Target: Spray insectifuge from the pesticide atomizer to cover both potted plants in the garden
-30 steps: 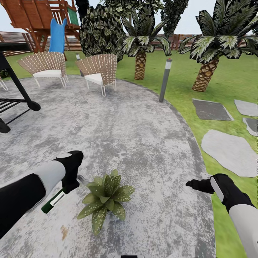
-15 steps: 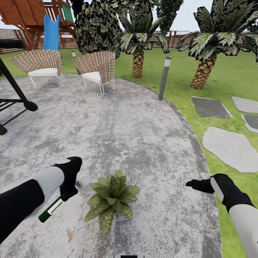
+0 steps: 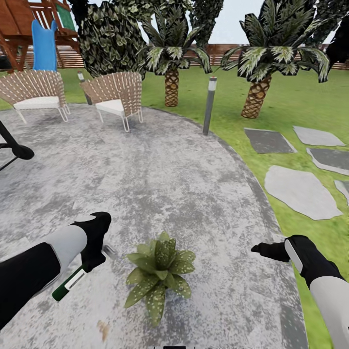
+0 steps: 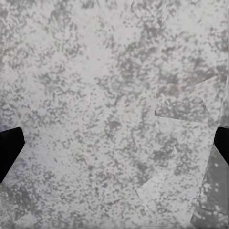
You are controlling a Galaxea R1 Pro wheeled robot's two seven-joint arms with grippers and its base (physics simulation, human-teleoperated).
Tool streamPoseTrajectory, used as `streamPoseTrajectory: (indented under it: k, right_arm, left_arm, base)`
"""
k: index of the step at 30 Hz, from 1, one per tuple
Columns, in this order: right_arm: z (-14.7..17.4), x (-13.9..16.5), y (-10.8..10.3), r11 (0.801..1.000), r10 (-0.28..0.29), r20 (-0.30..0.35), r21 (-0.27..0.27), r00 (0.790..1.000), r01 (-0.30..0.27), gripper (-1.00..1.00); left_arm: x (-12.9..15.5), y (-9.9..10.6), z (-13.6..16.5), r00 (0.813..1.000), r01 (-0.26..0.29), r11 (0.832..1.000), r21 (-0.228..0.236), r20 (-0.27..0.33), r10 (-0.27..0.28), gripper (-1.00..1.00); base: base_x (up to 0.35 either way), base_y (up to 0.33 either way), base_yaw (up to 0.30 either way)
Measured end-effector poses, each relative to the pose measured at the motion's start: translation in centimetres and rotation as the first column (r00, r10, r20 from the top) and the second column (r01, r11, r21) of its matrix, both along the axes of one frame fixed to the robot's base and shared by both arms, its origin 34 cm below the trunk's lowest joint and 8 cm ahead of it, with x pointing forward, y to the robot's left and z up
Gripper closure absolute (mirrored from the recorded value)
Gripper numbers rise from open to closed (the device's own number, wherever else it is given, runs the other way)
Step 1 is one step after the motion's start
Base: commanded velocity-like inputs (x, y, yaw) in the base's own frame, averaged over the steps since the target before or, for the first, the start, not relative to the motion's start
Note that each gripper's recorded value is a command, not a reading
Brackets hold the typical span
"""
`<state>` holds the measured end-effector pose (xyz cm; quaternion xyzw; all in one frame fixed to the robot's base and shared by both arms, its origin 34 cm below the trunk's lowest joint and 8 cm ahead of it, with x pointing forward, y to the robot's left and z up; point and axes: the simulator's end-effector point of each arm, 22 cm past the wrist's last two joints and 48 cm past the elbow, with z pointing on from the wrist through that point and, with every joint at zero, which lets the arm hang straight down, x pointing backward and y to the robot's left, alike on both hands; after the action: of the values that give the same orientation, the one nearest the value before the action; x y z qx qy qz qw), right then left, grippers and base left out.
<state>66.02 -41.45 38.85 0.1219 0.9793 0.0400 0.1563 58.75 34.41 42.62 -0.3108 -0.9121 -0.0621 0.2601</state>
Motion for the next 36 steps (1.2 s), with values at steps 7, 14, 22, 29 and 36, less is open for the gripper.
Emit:
streamPoseTrajectory:
  k: [7,14,22,29,36]
  right_arm:
    - [0.25,0.1,0.02,1.0,0.0,0.004,0.0,1.0,0.0,-1.0]
    - [0.49,0.18,-0.01,1.0,0.0,0.008,0.0,1.0,0.0,-1.0]
    - [0.73,0.26,-0.02,1.0,0.0,0.013,-0.001,1.0,0.0,-1.0]
    - [0.76,0.28,0.0,1.0,0.0,0.013,0.0,1.0,0.0,-1.0]
    - [0.94,0.32,0.0,1.0,0.0,0.015,0.0,1.0,0.0,-1.0]
  left_arm:
    - [0.05,0.04,0.17,1.0,0.002,1.0,0.002,0.004,-0.002,1.0]
    - [0.13,0.02,0.38,1.0,0.001,1.0,0.001,0.009,-0.001,1.0]
    - [0.21,0.0,0.61,1.0,0.0,1.0,0.0,0.014,0.0,1.0]
    - [0.21,-0.03,0.61,1.0,0.003,1.0,0.001,0.013,-0.003,1.0]
    - [0.27,-0.02,0.75,1.0,0.004,1.0,0.002,0.017,-0.004,1.0]
  base:
    - [0.0,0.161,-0.251]
    - [0.0,0.004,-0.251]
    - [0.0,0.11,-0.188]
    - [0.0,0.278,-0.034]
    - [0.0,0.062,-0.229]
